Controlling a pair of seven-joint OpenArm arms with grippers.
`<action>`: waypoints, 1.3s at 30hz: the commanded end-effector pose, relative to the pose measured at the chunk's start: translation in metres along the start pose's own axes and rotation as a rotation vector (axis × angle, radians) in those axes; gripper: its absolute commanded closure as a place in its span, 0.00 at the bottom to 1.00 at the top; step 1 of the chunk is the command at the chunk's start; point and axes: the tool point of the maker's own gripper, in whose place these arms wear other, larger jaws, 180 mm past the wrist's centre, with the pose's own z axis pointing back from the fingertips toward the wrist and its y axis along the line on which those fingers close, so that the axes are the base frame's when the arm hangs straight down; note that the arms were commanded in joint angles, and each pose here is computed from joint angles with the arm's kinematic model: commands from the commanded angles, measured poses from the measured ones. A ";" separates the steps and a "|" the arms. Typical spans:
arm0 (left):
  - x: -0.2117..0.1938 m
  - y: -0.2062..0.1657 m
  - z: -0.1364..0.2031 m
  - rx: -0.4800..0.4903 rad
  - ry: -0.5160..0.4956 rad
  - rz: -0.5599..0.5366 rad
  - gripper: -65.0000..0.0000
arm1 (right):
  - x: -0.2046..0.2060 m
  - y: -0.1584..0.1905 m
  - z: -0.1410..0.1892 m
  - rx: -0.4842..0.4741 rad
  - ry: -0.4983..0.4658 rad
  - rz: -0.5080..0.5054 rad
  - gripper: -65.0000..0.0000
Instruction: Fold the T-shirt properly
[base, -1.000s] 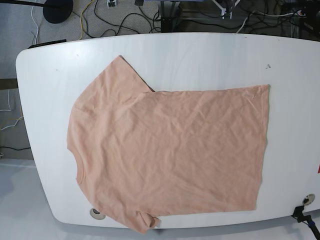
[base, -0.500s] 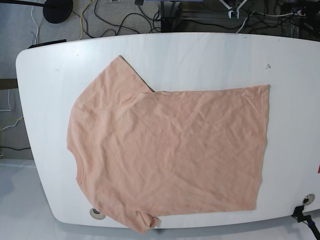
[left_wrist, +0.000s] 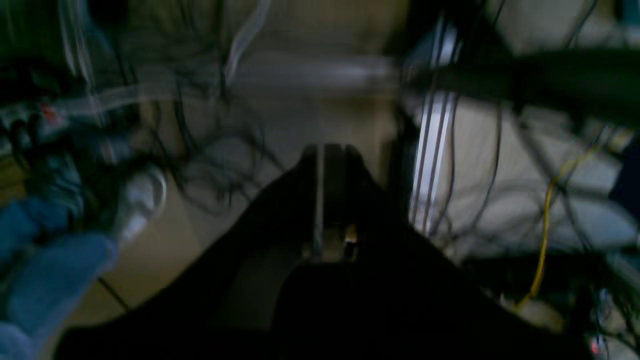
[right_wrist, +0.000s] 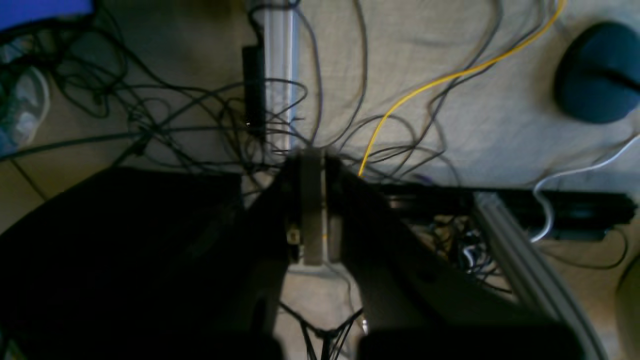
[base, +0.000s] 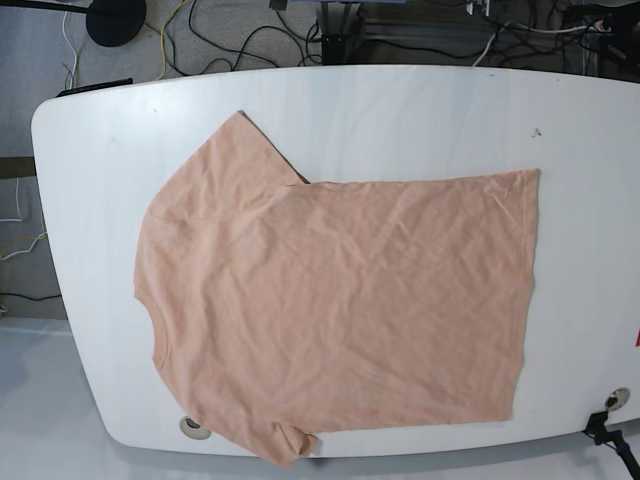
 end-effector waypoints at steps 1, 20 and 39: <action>0.012 0.014 0.012 0.026 -0.054 -0.011 1.00 | -0.002 -0.003 0.012 0.003 -0.017 0.026 1.00; 0.108 0.065 0.129 0.066 -0.312 -0.099 1.00 | 0.115 -0.049 0.134 -0.096 -0.410 0.110 1.00; 0.256 0.031 0.178 0.050 -0.655 -0.229 1.00 | 0.294 -0.024 0.195 -0.127 -0.734 0.295 1.00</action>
